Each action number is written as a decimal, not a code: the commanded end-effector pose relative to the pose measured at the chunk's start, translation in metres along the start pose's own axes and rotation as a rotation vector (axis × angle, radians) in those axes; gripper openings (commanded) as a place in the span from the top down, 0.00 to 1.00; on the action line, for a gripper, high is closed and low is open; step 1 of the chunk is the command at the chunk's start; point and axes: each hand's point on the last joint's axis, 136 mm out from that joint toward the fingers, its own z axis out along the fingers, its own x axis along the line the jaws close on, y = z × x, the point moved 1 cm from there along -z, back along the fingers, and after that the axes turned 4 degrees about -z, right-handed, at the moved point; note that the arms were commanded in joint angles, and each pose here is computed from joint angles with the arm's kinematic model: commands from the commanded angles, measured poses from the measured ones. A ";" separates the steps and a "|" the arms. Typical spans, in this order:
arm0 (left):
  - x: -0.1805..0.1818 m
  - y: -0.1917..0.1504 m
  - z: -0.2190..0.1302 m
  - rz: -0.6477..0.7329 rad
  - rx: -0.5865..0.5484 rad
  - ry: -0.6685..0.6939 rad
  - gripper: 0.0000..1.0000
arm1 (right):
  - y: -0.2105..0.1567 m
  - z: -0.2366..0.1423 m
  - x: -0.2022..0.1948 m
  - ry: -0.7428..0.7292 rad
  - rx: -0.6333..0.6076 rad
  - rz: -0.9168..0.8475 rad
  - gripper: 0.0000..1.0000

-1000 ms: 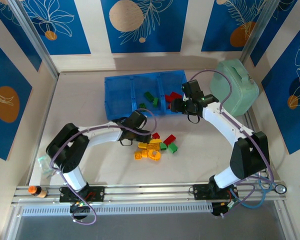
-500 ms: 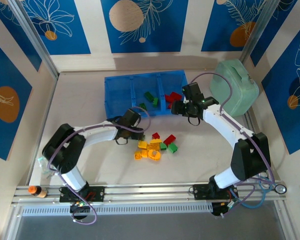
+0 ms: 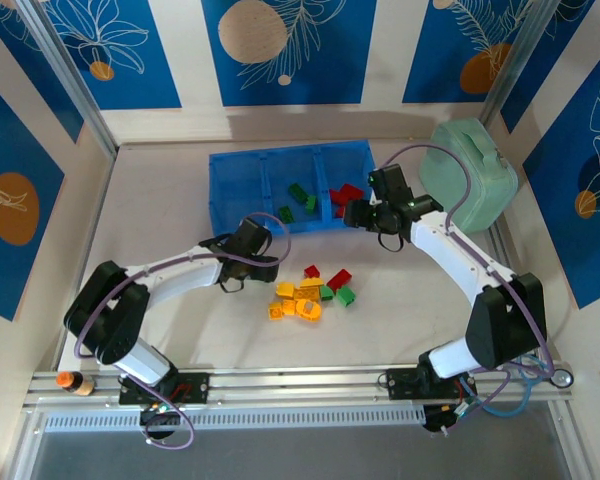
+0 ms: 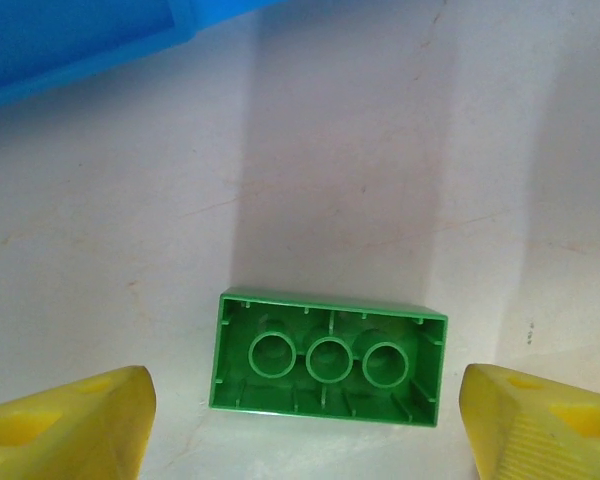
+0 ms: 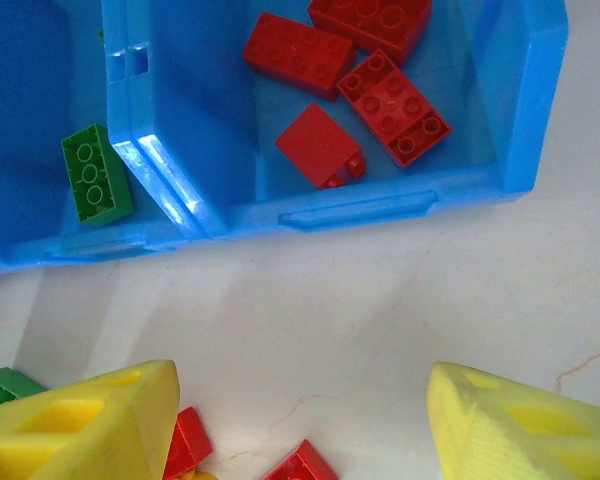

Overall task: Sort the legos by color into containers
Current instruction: Pick up the lego from the center of the table, then place the lego in the container, then pick up the lego from the center of the table, then place the lego in the container.

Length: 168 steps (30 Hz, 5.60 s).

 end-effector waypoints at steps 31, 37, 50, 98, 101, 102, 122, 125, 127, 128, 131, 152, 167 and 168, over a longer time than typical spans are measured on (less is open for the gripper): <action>-0.017 -0.003 0.025 0.086 0.111 0.012 0.40 | -0.011 -0.003 -0.015 0.014 -0.002 0.052 0.35; -0.030 0.029 0.001 0.100 0.034 -0.025 0.48 | -0.016 -0.005 -0.021 0.013 -0.009 0.071 0.35; -0.067 0.104 -0.022 0.163 -0.082 -0.080 0.49 | -0.038 -0.003 -0.027 0.026 0.015 0.094 0.36; -0.078 0.172 -0.086 0.117 -0.317 -0.204 0.19 | -0.117 0.021 0.005 0.043 0.244 0.033 0.21; -0.065 0.153 -0.098 0.087 -0.334 -0.203 0.19 | -0.122 0.029 0.011 -0.002 0.269 0.021 0.22; -0.061 0.147 -0.101 0.080 -0.337 -0.200 0.19 | -0.124 0.032 0.013 -0.016 0.277 0.014 0.22; 0.000 0.048 -0.095 -0.021 -0.293 -0.119 0.19 | -0.150 0.072 0.018 -0.208 0.371 0.001 0.36; 0.002 0.043 -0.092 -0.030 -0.286 -0.117 0.19 | -0.150 0.077 0.019 -0.217 0.380 0.003 0.45; 0.004 0.040 -0.091 -0.032 -0.281 -0.114 0.19 | -0.148 0.077 0.018 -0.228 0.377 0.005 0.52; 0.005 0.038 -0.091 -0.035 -0.278 -0.112 0.19 | -0.146 0.077 0.019 -0.229 0.372 0.007 0.57; 0.008 0.033 -0.091 -0.043 -0.280 -0.112 0.19 | -0.140 0.075 0.021 -0.225 0.360 0.010 0.67; -0.005 -0.007 -0.087 -0.080 -0.235 -0.217 0.20 | 0.023 0.034 0.004 -0.181 0.095 0.032 0.78; -0.031 -0.063 -0.071 0.015 -0.120 -0.238 0.20 | 0.127 0.092 -0.031 -0.243 0.083 0.046 0.77; -0.033 -0.066 -0.069 0.022 -0.109 -0.242 0.20 | 0.131 0.094 -0.031 -0.242 0.088 0.049 0.76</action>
